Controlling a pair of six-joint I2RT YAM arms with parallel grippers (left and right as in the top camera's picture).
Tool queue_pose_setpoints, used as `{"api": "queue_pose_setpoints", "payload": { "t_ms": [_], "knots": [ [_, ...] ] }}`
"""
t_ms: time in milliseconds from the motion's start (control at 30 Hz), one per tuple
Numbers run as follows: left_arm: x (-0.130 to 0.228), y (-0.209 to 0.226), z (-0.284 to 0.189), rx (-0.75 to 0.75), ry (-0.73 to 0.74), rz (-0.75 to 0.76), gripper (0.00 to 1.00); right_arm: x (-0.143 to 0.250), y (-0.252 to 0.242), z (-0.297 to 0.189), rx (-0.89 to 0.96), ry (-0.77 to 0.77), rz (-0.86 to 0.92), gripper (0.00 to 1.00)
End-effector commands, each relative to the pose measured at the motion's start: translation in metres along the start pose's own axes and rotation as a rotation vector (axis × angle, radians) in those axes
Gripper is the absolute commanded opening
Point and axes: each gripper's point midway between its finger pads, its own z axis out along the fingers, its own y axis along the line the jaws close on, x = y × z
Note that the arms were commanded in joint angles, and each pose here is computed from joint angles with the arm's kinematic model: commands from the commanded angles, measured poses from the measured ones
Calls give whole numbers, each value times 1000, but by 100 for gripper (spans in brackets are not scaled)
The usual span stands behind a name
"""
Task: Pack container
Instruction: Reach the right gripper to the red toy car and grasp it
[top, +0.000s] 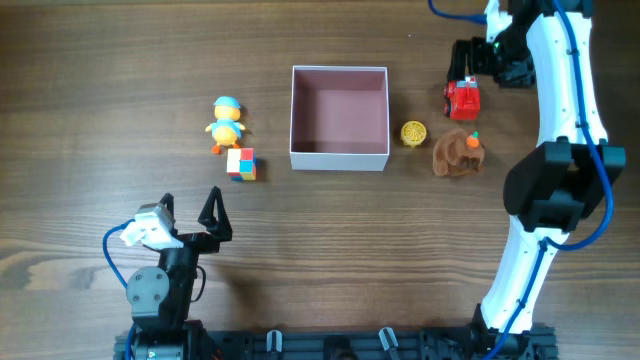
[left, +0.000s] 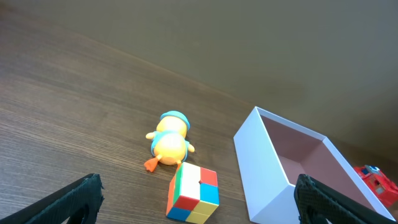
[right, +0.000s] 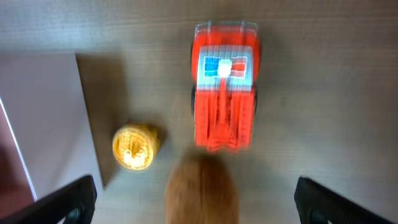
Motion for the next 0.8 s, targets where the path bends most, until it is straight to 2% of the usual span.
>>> {"api": "queue_pose_setpoints", "payload": {
  "t_ms": [0, 67, 300, 700, 767],
  "knots": [
    [3, 0, 0, 8, 7, -10, 100, -18, -4, -8, 34, -79, -17, 100],
    [3, 0, 0, 8, 7, -10, 100, -24, -5, 0, 34, -87, -17, 100],
    [3, 0, 0, 8, 7, -10, 100, -12, -9, 52, 32, 31, -9, 100],
    [3, 0, 0, 8, 7, -10, 100, 2, -21, 97, 75, 132, -7, 99],
    [3, 0, 0, 8, 7, -10, 100, 3, -21, 100, 72, 140, -43, 96]
  ]
}}
